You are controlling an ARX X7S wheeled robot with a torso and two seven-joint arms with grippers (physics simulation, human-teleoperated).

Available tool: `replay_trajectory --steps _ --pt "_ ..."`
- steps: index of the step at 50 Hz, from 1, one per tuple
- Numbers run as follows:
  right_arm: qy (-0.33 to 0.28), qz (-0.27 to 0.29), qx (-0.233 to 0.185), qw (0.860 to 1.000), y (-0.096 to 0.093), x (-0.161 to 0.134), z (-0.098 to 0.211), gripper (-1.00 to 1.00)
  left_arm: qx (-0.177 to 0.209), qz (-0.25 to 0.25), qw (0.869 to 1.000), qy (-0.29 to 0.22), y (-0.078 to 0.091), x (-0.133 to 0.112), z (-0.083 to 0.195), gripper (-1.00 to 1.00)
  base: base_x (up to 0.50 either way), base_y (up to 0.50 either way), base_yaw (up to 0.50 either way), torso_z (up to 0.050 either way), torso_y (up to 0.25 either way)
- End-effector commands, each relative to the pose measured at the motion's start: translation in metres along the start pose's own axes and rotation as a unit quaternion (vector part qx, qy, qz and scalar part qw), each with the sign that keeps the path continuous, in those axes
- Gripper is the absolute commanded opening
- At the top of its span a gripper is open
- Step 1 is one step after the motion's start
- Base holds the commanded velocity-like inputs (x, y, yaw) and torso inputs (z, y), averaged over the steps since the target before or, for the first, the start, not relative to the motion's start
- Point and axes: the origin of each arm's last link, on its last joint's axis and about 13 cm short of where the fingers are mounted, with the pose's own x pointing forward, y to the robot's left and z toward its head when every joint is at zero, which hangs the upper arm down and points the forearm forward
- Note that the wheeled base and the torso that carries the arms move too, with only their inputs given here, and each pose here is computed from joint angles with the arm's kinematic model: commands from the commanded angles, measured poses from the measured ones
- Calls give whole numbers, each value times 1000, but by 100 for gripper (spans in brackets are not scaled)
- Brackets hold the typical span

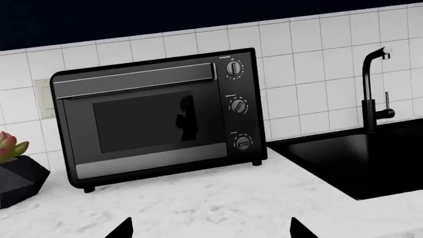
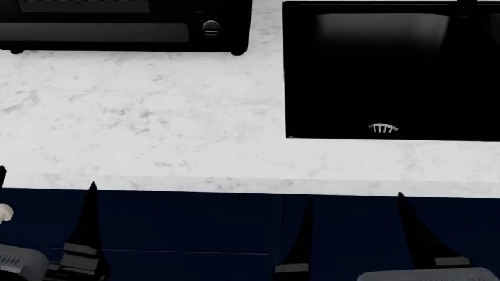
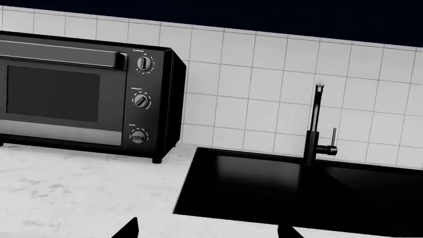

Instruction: Decrease the toaster oven temperature.

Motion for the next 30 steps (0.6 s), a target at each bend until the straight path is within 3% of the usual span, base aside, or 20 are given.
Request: replay_trajectory --steps 1,4,12,14,15,18,21,23,26,30 --pt "-25 23 -36 999 -10 9 49 100 16 -115 993 -25 -2 -19 41 100 0 0 0 0 0" --pt "-19 28 -43 998 -12 15 65 100 0 -156 988 -9 -6 -29 41 100 0 0 0 0 0" --pt "10 35 17 999 -10 30 88 100 -37 -255 965 41 -24 -55 32 100 0 0 0 0 0" --pt "27 10 1 1000 -10 36 91 100 -37 -278 959 45 -29 -62 28 100 0 0 0 0 0" --pt "27 16 15 999 -9 39 93 100 -39 -286 956 46 -30 -65 26 100 0 0 0 0 0" --pt "29 21 4 999 -9 46 100 100 -38 -303 951 47 -33 -70 23 100 0 0 0 0 0" --pt "50 0 -32 998 -7 55 104 100 -50 -333 940 57 -36 -78 20 100 0 0 0 0 0" --pt "45 25 -27 998 -4 58 108 100 -61 -340 936 64 -37 -80 18 100 0 0 0 0 0" --pt "75 -1 -74 994 -2 71 110 100 -74 -354 930 64 -38 -81 18 100 0 0 0 0 0" --pt "87 32 -62 994 0 77 115 100 -80 -366 925 67 -37 -80 18 100 0 0 0 0 0"
